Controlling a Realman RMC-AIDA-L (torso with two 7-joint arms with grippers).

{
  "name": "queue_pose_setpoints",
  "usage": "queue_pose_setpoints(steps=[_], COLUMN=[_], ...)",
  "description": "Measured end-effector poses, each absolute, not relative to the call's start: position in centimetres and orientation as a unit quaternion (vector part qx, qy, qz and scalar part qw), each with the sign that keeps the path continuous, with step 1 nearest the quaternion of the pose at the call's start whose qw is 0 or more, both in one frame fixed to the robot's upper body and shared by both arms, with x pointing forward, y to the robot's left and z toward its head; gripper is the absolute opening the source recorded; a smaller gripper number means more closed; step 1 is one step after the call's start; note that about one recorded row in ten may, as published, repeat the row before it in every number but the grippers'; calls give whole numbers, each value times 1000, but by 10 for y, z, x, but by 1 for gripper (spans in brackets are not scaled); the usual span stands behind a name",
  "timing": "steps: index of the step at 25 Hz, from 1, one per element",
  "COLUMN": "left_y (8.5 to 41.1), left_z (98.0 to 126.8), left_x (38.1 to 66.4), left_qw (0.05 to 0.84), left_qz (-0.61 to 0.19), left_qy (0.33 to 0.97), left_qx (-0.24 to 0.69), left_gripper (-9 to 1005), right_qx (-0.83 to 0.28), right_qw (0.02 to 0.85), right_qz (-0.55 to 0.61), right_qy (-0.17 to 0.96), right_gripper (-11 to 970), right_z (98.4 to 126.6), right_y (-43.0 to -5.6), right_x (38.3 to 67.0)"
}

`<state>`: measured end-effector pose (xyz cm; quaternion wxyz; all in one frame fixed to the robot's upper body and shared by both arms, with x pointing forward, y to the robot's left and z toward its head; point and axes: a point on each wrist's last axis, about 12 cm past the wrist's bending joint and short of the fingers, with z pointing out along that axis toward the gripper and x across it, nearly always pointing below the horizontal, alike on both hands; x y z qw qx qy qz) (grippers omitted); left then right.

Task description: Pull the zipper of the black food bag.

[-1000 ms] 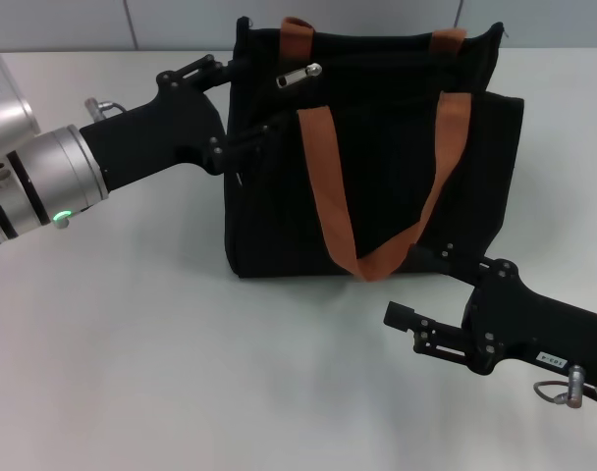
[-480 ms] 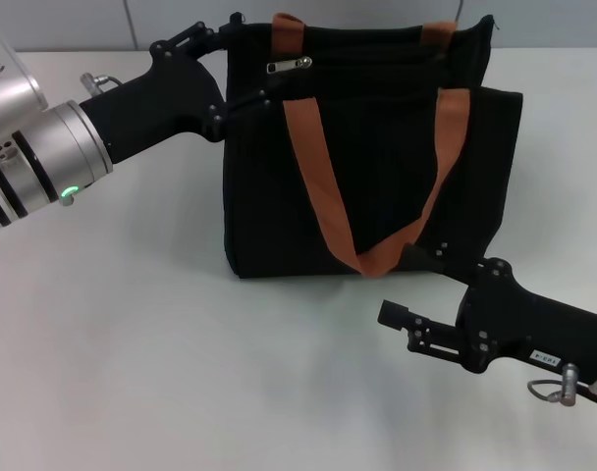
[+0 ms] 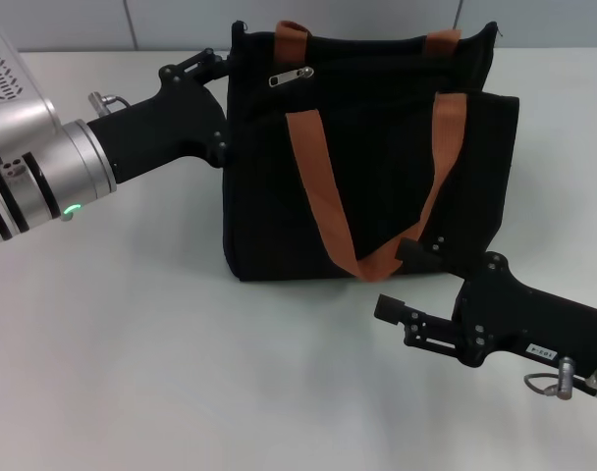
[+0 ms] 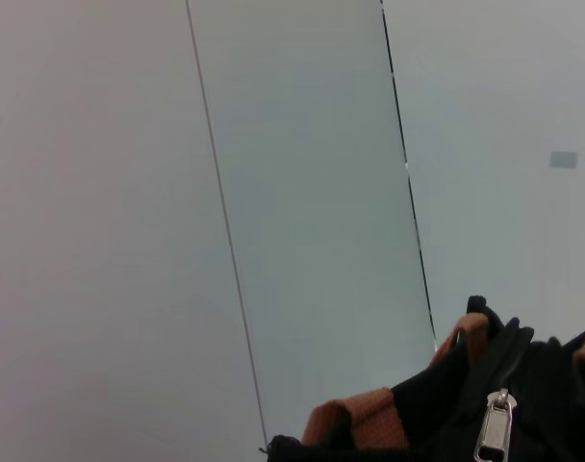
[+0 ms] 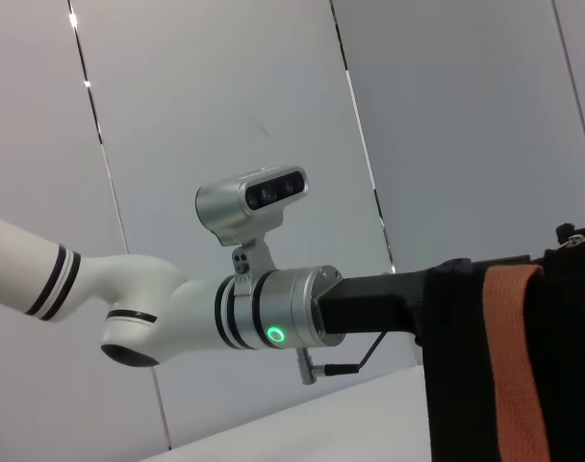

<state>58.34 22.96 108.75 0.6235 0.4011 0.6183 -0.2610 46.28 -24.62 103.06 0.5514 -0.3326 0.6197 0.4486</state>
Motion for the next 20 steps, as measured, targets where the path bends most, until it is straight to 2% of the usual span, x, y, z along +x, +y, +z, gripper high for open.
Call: queue_pose_setpoints(steps=[8, 15, 20], left_y=[232, 233, 232], left_z=[1087, 1092, 1093], left_x=[583, 589, 589], left_qw=[635, 656, 657], left_qz=[-244, -246, -248], left_qy=[612, 614, 611], left_qx=[403, 364, 365], left_gripper=[717, 710, 555], right_qx=[-334, -332, -331], right_qw=[550, 550, 550], right_qz=[445, 444, 444], right_qy=[623, 624, 626], right_gripper=[752, 750, 745], right_z=[1030, 1029, 1029], right_y=[-246, -247, -247], right_x=[465, 464, 462])
